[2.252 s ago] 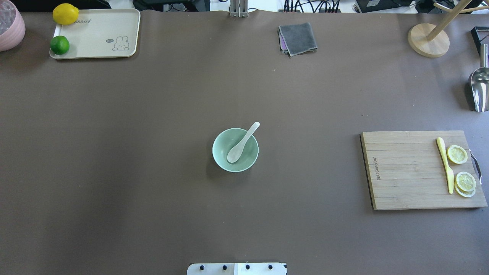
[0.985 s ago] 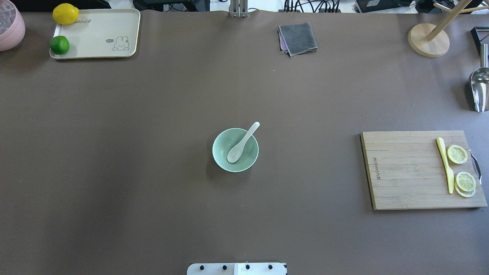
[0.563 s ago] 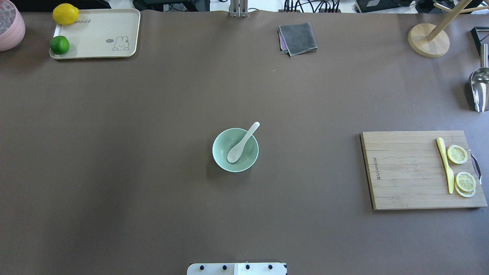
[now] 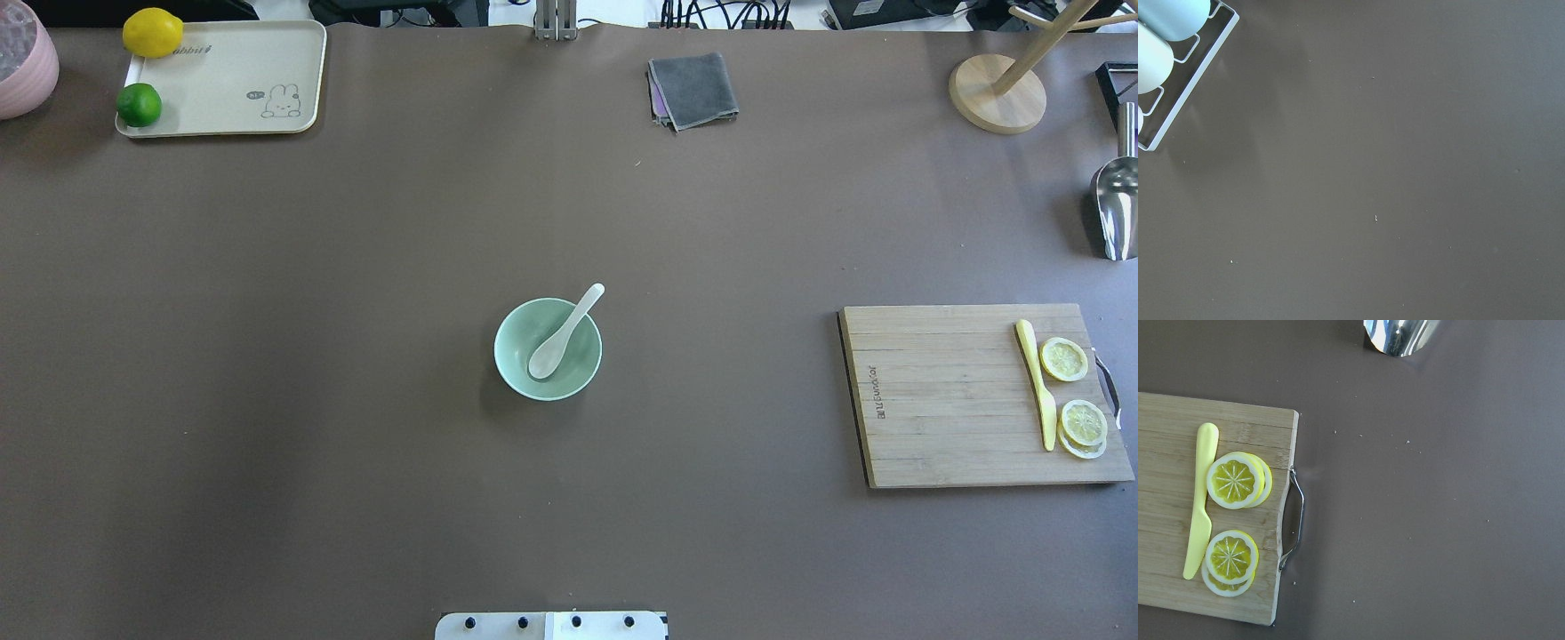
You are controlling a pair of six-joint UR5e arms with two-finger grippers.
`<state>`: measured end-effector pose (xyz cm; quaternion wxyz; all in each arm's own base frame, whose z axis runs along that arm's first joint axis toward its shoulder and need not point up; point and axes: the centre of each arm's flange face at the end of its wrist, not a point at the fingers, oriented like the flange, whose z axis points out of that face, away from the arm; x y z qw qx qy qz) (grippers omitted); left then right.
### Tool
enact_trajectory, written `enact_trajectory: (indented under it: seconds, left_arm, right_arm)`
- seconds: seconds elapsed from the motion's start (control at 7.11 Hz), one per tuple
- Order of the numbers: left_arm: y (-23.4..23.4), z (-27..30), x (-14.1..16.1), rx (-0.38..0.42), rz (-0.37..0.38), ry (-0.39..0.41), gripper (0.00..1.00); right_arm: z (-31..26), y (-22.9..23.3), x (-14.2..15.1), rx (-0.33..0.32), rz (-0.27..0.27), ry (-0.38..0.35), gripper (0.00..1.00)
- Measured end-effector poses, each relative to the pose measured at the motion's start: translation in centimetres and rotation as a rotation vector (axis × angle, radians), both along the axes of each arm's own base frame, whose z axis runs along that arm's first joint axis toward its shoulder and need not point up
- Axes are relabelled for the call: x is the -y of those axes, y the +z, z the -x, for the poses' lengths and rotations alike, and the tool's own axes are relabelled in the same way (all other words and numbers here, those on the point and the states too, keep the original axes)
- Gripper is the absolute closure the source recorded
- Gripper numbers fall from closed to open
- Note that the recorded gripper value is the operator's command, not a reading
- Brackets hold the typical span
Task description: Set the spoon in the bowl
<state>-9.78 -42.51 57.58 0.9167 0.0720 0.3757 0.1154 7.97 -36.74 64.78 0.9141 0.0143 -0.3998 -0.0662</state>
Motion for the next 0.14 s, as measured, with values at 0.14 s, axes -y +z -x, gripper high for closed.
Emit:
enact_trajectory:
  seconds: [0.14]
  left_arm:
    - [0.01,0.0,0.0,0.0,0.0,0.0,0.01]
  right_arm:
    - [0.01,-0.01,0.01,0.0,0.0,0.0,0.0]
